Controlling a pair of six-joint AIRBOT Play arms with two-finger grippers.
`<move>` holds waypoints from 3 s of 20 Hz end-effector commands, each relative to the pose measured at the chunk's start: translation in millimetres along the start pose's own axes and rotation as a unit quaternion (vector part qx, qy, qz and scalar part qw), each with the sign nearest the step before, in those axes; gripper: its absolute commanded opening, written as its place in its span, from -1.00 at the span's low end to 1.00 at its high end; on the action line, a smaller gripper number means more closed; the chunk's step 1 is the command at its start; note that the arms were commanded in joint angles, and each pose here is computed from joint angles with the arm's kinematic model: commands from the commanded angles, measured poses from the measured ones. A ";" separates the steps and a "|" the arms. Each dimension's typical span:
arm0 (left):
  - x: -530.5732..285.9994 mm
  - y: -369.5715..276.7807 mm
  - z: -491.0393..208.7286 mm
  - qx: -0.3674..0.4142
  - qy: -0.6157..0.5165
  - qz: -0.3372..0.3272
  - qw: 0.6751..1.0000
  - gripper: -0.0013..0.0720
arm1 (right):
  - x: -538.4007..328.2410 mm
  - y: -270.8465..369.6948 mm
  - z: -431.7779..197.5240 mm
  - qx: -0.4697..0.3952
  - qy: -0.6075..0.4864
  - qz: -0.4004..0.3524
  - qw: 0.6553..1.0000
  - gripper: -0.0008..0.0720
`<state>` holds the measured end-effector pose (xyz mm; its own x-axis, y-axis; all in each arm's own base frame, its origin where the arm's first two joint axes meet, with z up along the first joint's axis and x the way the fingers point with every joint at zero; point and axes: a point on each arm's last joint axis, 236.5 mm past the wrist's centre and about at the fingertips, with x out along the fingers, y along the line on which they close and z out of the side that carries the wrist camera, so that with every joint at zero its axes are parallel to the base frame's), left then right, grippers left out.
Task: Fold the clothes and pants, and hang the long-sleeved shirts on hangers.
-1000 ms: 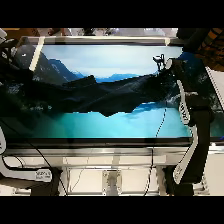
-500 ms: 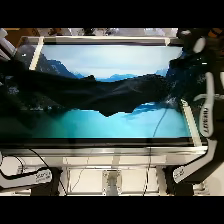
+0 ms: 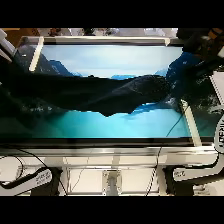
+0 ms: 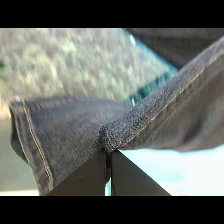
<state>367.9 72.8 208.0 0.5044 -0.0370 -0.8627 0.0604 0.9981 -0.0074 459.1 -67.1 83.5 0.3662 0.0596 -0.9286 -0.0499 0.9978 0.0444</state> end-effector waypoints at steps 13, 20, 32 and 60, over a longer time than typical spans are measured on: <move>19.6 -60.7 -239.1 -0.026 0.200 -0.037 0.979 -0.91 | 156.0 32.6 36.2 -0.083 -0.020 -0.013 0.996 0.23; 19.9 -68.5 -237.9 -0.027 0.198 -0.054 0.978 -0.91 | 176.7 40.2 52.2 -0.115 0.008 -0.043 0.992 0.22; 23.5 -65.3 -230.1 -0.027 0.180 -0.047 0.982 -0.91 | 205.7 40.9 4.0 -0.103 0.112 -0.026 0.988 -0.49; 53.7 -31.5 -150.1 0.036 0.027 0.006 0.999 -0.91 | -47.0 -23.5 -245.7 0.117 0.138 -0.082 0.980 -0.93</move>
<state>283.7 31.9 98.0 0.5411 -0.0823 -0.8369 0.1170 0.9929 -0.0220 280.0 -105.8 80.8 0.1967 -0.1217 -0.9729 0.1195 0.9879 -0.0994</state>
